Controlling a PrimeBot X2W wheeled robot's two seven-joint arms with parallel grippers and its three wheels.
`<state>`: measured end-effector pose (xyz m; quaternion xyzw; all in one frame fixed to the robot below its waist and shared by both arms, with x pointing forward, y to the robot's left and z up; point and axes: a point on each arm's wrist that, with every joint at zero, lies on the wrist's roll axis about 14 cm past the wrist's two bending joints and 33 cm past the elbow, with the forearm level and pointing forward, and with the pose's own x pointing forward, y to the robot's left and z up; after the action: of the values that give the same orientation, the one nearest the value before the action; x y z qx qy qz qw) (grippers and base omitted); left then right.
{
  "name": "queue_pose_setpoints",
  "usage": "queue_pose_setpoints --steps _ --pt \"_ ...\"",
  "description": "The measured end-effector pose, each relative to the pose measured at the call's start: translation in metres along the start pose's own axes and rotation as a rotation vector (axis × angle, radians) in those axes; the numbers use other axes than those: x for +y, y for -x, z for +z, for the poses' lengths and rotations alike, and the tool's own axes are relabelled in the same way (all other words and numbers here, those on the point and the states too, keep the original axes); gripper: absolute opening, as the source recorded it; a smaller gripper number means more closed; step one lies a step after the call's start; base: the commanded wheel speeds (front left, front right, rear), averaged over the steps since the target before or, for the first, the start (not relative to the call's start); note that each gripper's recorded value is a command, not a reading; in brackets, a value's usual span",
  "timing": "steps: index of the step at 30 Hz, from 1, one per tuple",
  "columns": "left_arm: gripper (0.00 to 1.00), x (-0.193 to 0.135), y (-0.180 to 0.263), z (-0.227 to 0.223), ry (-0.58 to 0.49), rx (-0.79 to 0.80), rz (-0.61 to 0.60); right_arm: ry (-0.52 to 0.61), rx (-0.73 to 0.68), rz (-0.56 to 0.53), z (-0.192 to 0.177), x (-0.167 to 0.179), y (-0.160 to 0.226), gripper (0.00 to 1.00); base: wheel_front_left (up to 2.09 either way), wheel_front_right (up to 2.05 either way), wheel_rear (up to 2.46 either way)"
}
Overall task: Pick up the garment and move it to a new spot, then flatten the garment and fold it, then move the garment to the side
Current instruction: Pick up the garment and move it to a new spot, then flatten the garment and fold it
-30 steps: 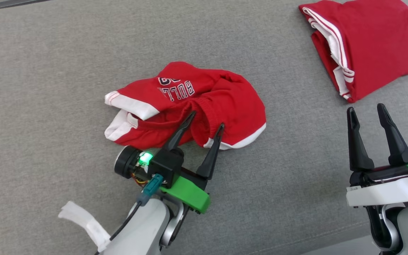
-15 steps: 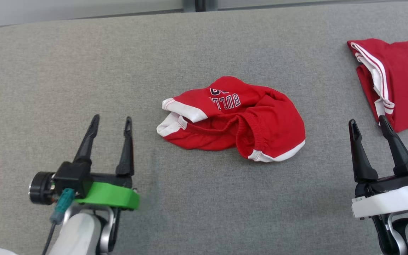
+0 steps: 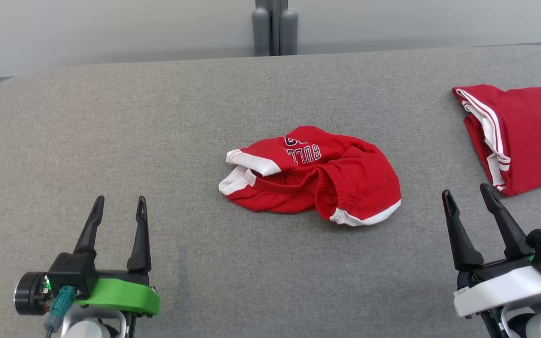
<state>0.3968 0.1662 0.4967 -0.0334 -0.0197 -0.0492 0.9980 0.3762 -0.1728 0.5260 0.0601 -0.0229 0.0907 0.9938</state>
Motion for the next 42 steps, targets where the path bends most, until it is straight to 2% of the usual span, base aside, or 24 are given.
queue_pose_setpoints --steps 12,30,36,42 --pt "1.0 -0.012 0.014 -0.001 0.0 0.005 -0.031 0.008 -0.004 -0.017 0.007 0.0 0.023 1.0 0.0 0.0 0.0" --pt "1.0 -0.012 0.013 -0.003 -0.018 0.009 -0.034 0.015 0.007 -0.021 0.005 -0.002 0.02 1.0 0.0 0.0 0.0" --pt "1.0 -0.014 0.002 0.004 -0.021 -0.019 -0.041 0.027 0.055 0.058 -0.004 0.015 0.004 1.0 0.0 0.0 0.0" --pt "1.0 -0.021 -0.02 0.012 -0.028 -0.056 -0.062 0.04 0.165 0.228 -0.03 0.056 -0.025 1.0 0.0 0.0 0.0"
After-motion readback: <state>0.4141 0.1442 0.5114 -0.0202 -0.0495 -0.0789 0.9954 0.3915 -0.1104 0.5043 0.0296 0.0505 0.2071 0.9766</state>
